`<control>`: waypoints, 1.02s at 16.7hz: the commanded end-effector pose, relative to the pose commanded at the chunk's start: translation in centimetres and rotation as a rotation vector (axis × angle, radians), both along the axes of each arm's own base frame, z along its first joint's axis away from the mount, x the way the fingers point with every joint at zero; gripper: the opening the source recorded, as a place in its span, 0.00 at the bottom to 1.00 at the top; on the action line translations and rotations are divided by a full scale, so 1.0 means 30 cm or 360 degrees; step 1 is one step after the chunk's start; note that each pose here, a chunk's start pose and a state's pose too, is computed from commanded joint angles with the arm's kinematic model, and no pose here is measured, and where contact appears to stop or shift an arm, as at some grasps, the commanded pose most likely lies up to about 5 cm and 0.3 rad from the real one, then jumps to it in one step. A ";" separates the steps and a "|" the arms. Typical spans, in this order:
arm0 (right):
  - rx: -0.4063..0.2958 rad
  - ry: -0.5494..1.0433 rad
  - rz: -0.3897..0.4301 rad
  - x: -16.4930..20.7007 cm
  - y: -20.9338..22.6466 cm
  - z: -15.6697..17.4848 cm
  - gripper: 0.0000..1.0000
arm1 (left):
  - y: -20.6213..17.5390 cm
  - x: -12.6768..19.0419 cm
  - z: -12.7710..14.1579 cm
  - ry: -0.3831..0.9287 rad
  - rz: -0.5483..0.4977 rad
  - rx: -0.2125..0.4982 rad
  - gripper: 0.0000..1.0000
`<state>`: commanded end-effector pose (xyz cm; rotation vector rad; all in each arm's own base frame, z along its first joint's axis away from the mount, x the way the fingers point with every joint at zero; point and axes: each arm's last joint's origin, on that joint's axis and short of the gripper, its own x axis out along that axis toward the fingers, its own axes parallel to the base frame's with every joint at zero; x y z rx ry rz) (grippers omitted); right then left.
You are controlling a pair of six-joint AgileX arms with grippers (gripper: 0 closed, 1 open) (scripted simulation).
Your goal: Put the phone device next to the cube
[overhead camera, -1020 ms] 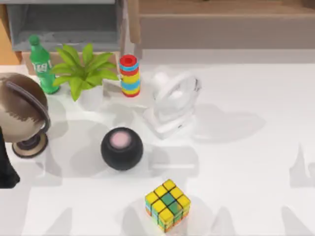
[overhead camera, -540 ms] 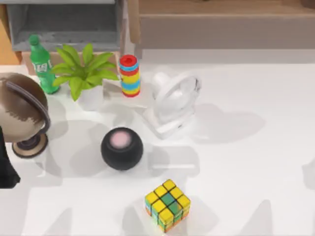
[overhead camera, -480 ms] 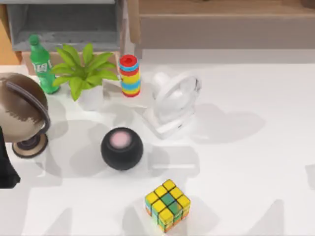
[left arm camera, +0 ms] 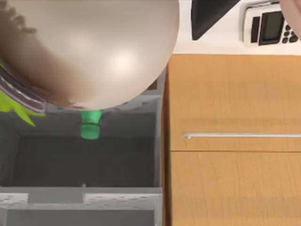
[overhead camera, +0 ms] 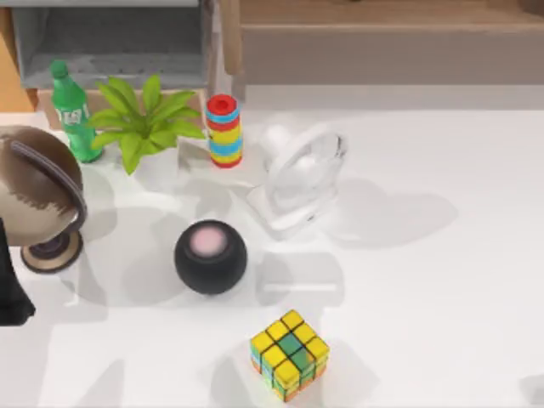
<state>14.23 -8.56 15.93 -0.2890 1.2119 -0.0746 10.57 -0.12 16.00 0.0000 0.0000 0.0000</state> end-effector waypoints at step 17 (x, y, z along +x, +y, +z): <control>0.0330 0.0592 0.0092 0.017 -0.176 -0.104 1.00 | 0.000 0.000 0.000 0.0000 0.0000 0.0000 1.00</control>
